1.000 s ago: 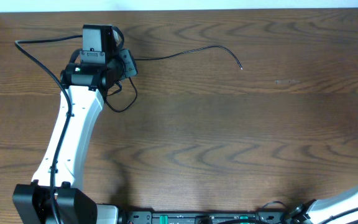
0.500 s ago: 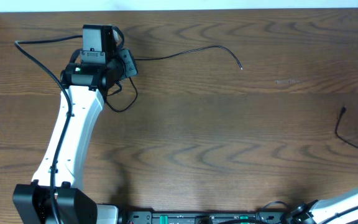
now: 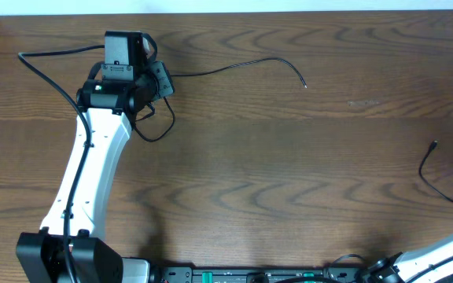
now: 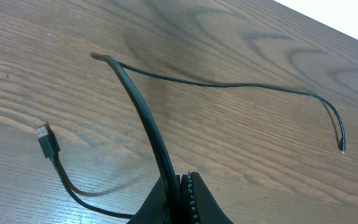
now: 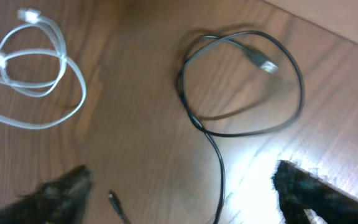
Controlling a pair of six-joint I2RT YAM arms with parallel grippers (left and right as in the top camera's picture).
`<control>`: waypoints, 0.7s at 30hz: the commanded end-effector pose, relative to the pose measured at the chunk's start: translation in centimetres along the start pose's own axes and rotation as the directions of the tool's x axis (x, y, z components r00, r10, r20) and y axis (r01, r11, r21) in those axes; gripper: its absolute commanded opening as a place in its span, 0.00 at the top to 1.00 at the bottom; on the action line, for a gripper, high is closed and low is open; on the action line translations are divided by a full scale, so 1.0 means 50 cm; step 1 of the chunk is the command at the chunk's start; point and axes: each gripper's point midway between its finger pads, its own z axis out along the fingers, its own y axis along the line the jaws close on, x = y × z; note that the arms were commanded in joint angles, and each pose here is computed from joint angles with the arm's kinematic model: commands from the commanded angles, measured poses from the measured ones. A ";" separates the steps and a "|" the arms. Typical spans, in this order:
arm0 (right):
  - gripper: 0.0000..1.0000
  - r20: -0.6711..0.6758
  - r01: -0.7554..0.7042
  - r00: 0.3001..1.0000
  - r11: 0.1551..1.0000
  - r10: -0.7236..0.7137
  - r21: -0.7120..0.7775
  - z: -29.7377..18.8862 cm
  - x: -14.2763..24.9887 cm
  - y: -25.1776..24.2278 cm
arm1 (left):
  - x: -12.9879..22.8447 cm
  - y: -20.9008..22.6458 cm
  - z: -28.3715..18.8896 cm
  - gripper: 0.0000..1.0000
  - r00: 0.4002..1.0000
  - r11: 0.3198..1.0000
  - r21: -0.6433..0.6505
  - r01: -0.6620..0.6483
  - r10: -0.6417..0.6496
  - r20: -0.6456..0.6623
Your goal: Untangle cables
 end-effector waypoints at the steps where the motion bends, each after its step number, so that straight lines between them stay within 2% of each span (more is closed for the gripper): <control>1: 0.07 0.043 0.111 0.994 0.975 -0.104 -0.194 -0.068 0.007 0.082 | -0.005 -0.021 -0.005 0.92 1.000 0.999 0.046 0.005 -0.005 -0.003; 3: 0.10 0.052 0.198 0.980 0.911 -0.192 -0.361 -0.091 0.028 0.157 | -0.002 -0.037 -0.006 0.92 1.000 0.996 0.086 0.001 0.000 -0.012; 5: 0.11 0.104 0.329 0.939 0.769 -0.328 -0.548 -0.125 0.064 0.253 | 0.003 -0.065 -0.009 0.92 0.999 0.988 0.155 -0.024 0.028 -0.025; 7: 0.11 0.166 0.423 0.890 0.632 -0.425 -0.649 -0.154 0.101 0.327 | 0.012 -0.106 -0.015 0.92 0.996 0.966 0.250 -0.067 0.078 -0.033; 10: 0.09 0.244 0.530 0.804 0.468 -0.542 -0.707 -0.181 0.167 0.423 | 0.030 -0.171 -0.031 0.92 0.986 0.911 0.389 -0.138 0.163 -0.032; 16: 0.08 0.324 0.638 0.629 0.231 -0.707 -0.735 -0.216 0.336 0.594 | 0.059 -0.278 -0.076 0.92 0.967 0.769 0.608 -0.195 0.253 -0.009; 19: 0.08 0.362 0.656 0.563 0.135 -0.743 -0.742 -0.238 0.412 0.661 | 0.067 -0.322 -0.106 0.92 0.959 0.680 0.702 -0.213 0.284 0.016; 21: 0.07 0.361 0.643 0.556 0.112 -0.749 -0.758 -0.253 0.453 0.699 | 0.071 -0.343 -0.123 0.92 0.953 0.628 0.746 -0.222 0.300 0.031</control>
